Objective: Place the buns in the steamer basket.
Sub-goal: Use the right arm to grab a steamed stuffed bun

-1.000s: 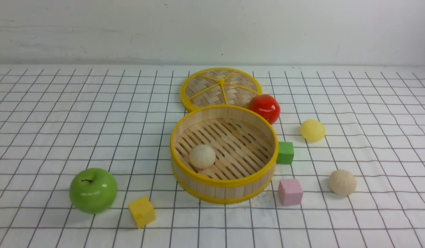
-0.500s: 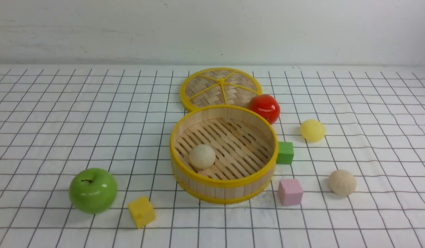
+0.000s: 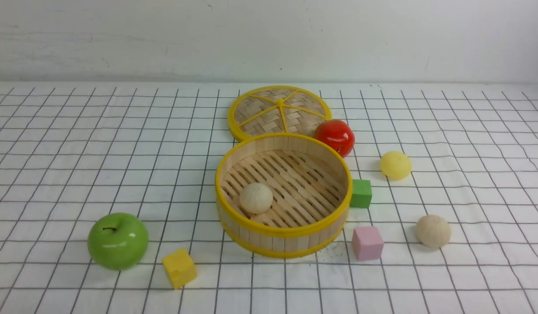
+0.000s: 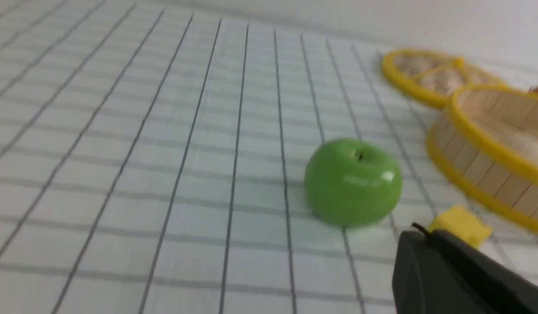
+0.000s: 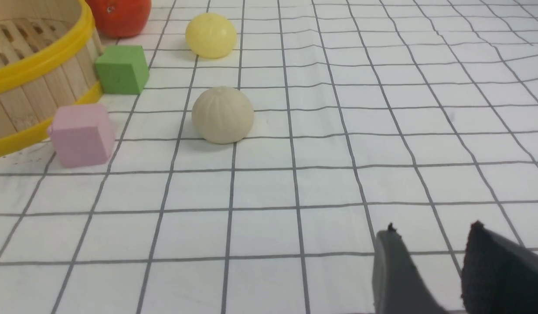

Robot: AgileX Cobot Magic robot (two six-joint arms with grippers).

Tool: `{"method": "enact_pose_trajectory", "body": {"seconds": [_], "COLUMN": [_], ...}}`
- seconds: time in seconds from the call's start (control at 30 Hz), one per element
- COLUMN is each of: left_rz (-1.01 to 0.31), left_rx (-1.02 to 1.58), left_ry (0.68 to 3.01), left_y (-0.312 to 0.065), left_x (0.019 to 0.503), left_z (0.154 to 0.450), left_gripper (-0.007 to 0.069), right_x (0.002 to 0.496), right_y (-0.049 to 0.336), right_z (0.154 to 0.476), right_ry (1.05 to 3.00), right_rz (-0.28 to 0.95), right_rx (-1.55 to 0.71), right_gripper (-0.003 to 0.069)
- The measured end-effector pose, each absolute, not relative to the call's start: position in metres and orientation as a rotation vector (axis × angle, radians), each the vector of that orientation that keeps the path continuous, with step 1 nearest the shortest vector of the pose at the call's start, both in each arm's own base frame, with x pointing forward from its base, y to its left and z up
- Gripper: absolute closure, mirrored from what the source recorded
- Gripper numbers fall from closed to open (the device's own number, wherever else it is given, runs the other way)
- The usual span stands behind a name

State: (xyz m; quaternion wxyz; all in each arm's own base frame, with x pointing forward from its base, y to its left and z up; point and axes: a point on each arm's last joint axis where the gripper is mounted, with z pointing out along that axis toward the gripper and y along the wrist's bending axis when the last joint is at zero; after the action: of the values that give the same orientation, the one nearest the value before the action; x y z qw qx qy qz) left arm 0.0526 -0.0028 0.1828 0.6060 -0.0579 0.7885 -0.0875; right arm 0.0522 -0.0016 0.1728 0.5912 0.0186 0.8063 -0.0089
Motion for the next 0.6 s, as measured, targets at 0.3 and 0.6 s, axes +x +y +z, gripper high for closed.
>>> {"method": "enact_pose_trajectory", "body": {"seconds": [0.3,0.6], "left_rz": [-0.2,-0.2], "left_rx": [-0.166,-0.166], "left_ry": [1.884,1.884], "left_y": [-0.0023,-0.0023], "left_x": [0.0524,0.0524], "left_z": [0.1693,0.1693], "left_gripper": [0.0636,0.0629], "right_x": [0.0522,0.0522], "right_y": [-0.0016,-0.0016], "right_z": [0.1728,0.1728], "right_ry": [1.876,1.876], "right_rz": [-0.021,-0.021], "right_rx": [0.043,0.043], "right_gripper": [0.042,0.042]}}
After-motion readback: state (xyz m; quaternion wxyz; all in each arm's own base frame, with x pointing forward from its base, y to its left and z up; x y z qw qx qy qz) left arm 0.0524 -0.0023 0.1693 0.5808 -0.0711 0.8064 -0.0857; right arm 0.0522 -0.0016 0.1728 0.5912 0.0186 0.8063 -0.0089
